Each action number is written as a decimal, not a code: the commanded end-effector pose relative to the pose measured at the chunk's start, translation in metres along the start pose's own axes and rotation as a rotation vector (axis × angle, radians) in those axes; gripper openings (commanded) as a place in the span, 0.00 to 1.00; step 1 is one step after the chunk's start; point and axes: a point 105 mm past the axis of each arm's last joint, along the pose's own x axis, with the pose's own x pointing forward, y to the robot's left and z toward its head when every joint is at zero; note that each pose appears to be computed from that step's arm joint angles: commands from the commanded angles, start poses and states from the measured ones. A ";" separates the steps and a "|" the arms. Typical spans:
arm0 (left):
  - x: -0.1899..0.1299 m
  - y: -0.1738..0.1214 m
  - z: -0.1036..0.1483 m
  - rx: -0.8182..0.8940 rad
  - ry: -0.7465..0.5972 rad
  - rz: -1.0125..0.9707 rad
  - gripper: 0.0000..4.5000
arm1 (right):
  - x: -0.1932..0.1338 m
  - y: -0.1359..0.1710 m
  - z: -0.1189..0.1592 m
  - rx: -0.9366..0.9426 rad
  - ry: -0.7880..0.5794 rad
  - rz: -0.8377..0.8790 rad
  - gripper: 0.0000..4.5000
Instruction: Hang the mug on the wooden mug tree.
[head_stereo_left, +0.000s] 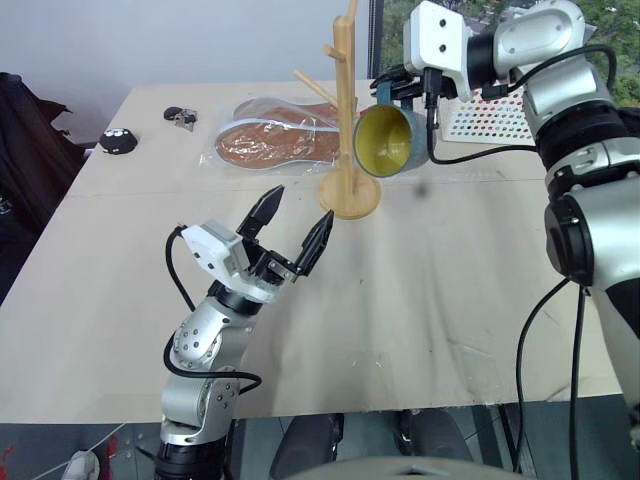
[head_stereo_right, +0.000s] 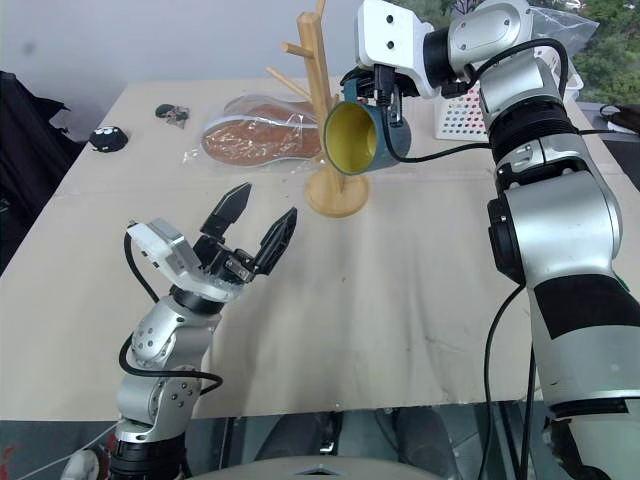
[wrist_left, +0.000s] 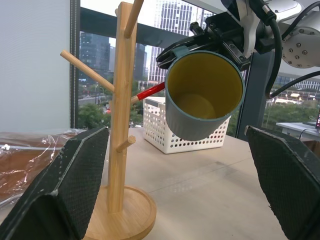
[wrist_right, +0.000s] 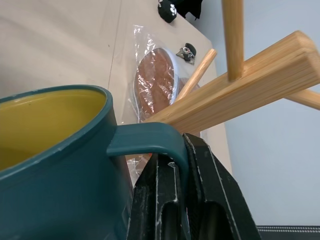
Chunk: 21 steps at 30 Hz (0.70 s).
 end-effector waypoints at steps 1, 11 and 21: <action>0.002 -0.005 0.014 0.031 -0.050 -0.025 1.00 | -0.005 -0.015 0.022 -0.043 -0.074 -0.057 0.00; 0.001 -0.004 0.013 0.038 -0.050 -0.013 1.00 | 0.010 -0.005 0.030 -0.051 -0.169 -0.041 0.00; 0.001 -0.004 0.013 0.038 -0.048 -0.011 1.00 | 0.010 -0.007 0.014 -0.041 -0.092 -0.104 0.00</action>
